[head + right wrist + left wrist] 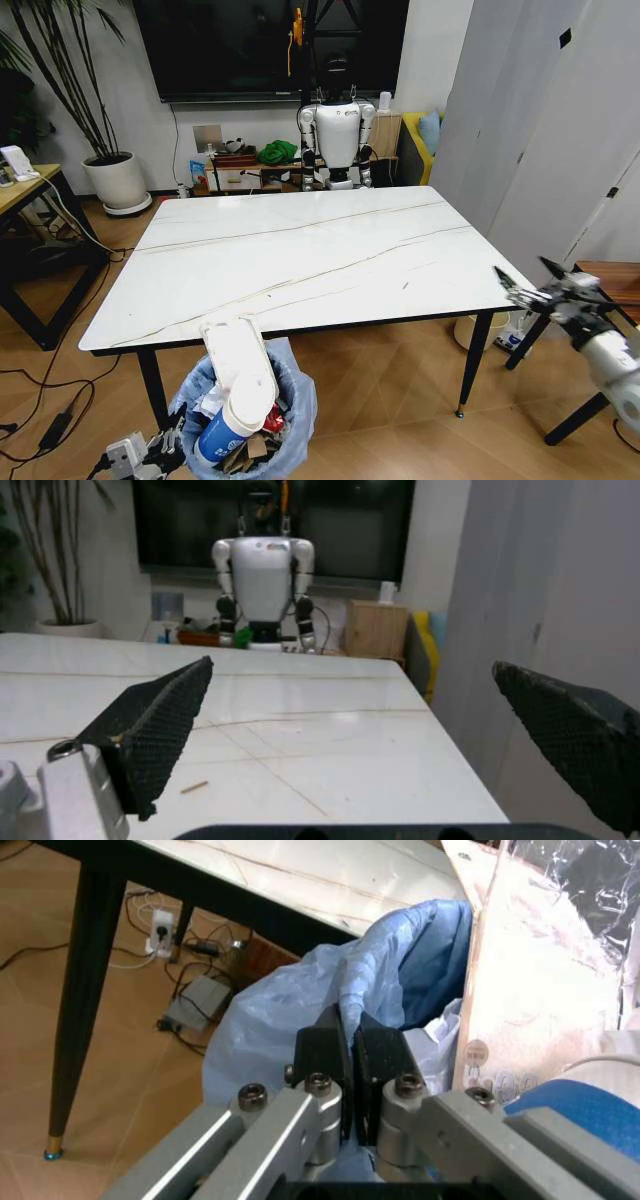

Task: Pick up the trash bin and place the trash from the table into it.

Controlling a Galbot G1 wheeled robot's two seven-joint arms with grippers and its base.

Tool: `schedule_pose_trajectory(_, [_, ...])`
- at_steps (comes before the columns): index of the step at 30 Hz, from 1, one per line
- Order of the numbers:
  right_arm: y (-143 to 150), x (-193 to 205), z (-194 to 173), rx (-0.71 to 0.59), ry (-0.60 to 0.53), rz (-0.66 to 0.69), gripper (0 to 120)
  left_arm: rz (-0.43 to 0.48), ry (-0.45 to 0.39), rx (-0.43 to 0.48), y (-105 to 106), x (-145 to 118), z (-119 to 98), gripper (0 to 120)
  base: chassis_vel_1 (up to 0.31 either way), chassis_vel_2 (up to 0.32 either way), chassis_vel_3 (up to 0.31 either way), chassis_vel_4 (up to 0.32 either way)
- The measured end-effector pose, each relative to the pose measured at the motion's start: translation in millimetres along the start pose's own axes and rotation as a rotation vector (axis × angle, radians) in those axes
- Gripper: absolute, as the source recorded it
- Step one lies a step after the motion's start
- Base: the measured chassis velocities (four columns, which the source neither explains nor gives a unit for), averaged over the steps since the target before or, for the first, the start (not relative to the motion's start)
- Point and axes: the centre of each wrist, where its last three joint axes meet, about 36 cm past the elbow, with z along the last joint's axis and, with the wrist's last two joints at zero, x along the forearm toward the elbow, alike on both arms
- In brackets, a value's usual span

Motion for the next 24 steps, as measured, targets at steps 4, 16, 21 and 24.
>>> schedule_pose_trajectory(4, [-5.7, 42.2, 6.6, 0.005, 0.009, 0.065, 100, 0.010, 0.014, -0.016, 2.5, -1.7, 2.1, 0, 0.000, 0.000, 0.000, 0.000])
schedule_pose_trajectory(16, [10.6, 77.8, 29.6, 0.029, 0.047, 0.100, 100, -0.015, 0.012, -0.049, 6.6, -5.3, 0.0, 0, 0.000, 0.000, 0.000, 0.000])
schedule_pose_trajectory(21, [11.3, 76.8, 30.0, 0.027, 0.047, 0.098, 100, -0.044, 0.012, -0.113, 13.1, -3.3, -2.3, 0, 0.000, 0.000, 0.000, 0.000])
schedule_pose_trajectory(24, [11.7, 76.1, 30.1, 0.026, 0.047, 0.097, 100, -0.044, 0.017, -0.139, 13.7, -1.8, -4.2, 0, 0.000, 0.000, 0.000, 0.000])
